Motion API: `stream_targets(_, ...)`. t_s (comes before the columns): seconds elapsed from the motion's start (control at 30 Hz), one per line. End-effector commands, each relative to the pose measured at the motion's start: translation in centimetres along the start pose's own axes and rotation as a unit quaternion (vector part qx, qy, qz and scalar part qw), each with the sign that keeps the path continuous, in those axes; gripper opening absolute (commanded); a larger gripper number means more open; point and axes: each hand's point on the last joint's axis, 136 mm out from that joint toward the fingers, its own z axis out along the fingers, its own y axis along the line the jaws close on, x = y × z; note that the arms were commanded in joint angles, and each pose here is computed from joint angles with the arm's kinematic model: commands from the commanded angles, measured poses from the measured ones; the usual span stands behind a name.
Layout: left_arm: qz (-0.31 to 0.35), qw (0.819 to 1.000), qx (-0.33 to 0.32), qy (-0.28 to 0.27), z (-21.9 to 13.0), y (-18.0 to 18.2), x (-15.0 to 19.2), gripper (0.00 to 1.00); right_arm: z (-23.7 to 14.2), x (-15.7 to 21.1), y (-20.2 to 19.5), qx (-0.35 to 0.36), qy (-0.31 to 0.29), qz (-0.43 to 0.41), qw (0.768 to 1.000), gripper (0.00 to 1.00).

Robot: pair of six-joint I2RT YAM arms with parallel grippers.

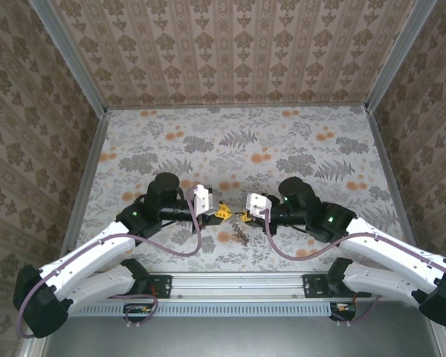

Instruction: Put the keys on the keyring

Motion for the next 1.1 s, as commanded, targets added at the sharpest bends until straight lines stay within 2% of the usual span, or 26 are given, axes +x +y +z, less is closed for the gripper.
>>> stream_targets(0.0,0.012,1.000,-0.007,-0.027,-0.4,0.0,-0.8,0.00,0.0,0.0,0.4,-0.010,0.003,-0.014,1.000,0.00)
stream_targets(0.17,0.022,0.998,-0.006,-0.051,-0.9,-0.3,-2.3,0.00,0.6,-0.2,0.9,-0.022,-0.020,-0.005,1.000,0.00)
stream_targets(0.33,0.022,0.998,-0.005,-0.055,-0.8,-0.3,-2.2,0.00,0.6,-1.2,0.7,-0.024,-0.034,-0.010,0.999,0.00)
stream_targets(0.7,0.009,1.000,-0.002,-0.018,-0.2,-0.1,0.0,0.00,-0.3,-4.2,-0.3,-0.012,-0.061,-0.021,0.998,0.00)
stream_targets(0.93,0.007,1.000,-0.009,-0.015,-0.2,0.1,0.3,0.00,-0.1,-4.8,-0.6,-0.020,-0.054,-0.031,0.998,0.00)
stream_targets(1.07,0.003,1.000,-0.027,-0.001,-0.3,0.5,0.8,0.00,-0.5,-3.0,-0.9,-0.010,0.011,-0.074,0.997,0.00)
